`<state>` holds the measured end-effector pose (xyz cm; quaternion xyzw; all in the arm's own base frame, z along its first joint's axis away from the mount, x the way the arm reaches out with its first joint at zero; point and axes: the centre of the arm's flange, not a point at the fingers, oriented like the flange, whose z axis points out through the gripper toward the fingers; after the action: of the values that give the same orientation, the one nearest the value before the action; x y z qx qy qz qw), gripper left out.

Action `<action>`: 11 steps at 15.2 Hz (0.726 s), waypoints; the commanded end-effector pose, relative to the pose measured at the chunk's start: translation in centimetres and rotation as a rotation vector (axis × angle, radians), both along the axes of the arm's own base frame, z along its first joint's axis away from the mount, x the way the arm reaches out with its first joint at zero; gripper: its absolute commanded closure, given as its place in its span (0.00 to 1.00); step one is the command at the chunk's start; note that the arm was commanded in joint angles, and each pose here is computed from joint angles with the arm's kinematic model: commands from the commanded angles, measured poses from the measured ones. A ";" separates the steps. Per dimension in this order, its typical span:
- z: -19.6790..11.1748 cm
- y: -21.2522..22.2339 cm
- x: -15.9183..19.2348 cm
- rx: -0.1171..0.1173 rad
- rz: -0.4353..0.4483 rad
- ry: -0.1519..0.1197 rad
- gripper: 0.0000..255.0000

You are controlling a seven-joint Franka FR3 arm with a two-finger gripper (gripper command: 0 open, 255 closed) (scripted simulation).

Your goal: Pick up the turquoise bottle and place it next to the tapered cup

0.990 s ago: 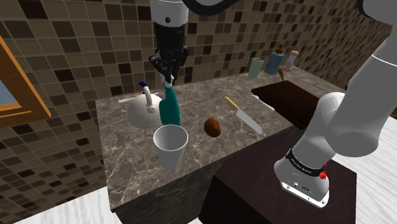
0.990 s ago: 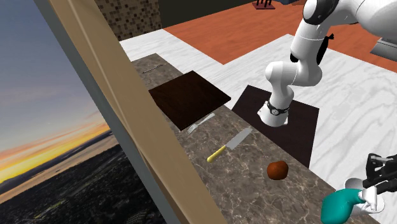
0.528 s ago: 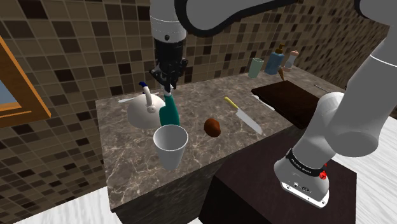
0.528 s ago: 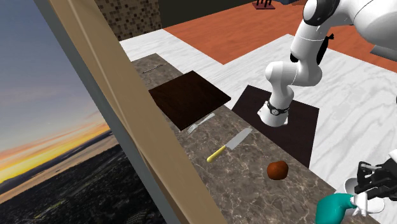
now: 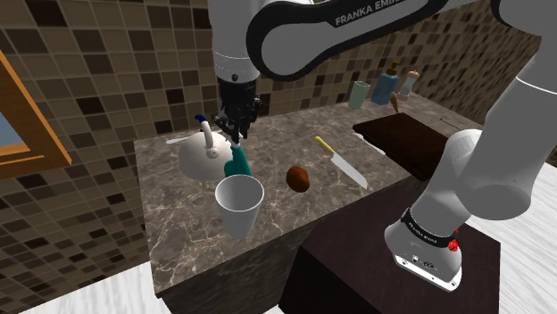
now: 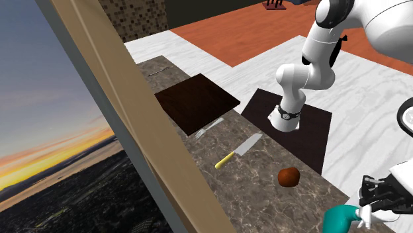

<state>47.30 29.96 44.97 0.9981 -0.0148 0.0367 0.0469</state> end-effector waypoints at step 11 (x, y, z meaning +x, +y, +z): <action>-2.5 0.0 0.1 0.000 0.000 -0.001 1.00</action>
<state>47.48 30.05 43.18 0.9980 -0.0146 0.0444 0.0429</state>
